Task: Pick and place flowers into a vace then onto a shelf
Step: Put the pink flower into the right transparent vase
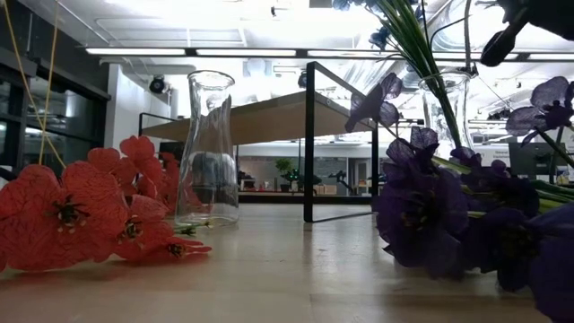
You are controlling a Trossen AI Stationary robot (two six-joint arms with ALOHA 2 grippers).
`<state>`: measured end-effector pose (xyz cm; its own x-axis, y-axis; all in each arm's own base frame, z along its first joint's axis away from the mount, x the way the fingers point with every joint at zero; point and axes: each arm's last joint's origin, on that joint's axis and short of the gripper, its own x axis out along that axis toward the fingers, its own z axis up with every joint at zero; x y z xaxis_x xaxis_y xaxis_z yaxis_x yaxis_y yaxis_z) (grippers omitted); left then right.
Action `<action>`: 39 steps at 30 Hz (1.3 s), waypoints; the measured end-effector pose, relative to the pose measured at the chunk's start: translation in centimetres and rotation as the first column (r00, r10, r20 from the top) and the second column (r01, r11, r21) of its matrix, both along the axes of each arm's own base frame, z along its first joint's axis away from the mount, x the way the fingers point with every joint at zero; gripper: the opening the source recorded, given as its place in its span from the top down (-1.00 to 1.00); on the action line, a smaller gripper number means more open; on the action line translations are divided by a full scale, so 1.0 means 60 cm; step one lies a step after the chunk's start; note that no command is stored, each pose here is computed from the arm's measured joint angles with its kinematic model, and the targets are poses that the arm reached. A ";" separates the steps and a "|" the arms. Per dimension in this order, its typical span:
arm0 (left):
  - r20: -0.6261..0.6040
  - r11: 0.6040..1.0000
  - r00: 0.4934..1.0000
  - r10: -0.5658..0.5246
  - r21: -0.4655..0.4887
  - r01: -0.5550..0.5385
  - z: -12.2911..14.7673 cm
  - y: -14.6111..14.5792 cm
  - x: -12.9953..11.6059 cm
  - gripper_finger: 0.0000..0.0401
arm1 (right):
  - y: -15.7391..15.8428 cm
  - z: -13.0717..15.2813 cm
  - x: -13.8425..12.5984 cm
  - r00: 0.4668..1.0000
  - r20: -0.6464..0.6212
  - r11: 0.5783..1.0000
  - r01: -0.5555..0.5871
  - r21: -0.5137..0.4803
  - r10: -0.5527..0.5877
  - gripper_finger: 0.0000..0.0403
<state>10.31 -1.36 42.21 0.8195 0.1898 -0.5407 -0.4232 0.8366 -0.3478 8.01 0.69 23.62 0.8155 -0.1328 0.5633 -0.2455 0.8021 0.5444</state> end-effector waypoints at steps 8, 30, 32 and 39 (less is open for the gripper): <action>0.001 1.000 1.000 0.002 0.002 -0.002 0.000 0.000 0.000 -0.83 | 0.003 0.005 0.013 1.000 0.017 1.000 0.003 -0.017 -0.003 1.00; 0.000 1.000 1.000 0.001 0.002 -0.001 0.000 0.000 0.000 -0.83 | 0.009 -0.013 0.050 0.993 -0.117 0.999 0.006 -0.032 -0.010 1.00; 0.000 1.000 1.000 0.001 0.002 -0.001 0.000 0.000 0.000 -0.83 | 0.010 -0.016 0.054 0.991 -0.136 0.999 0.011 -0.046 -0.017 1.00; 0.000 1.000 1.000 0.001 0.002 -0.001 0.000 0.000 0.000 -0.83 | 0.012 -0.021 0.061 0.985 -0.173 0.997 0.014 -0.076 -0.027 1.00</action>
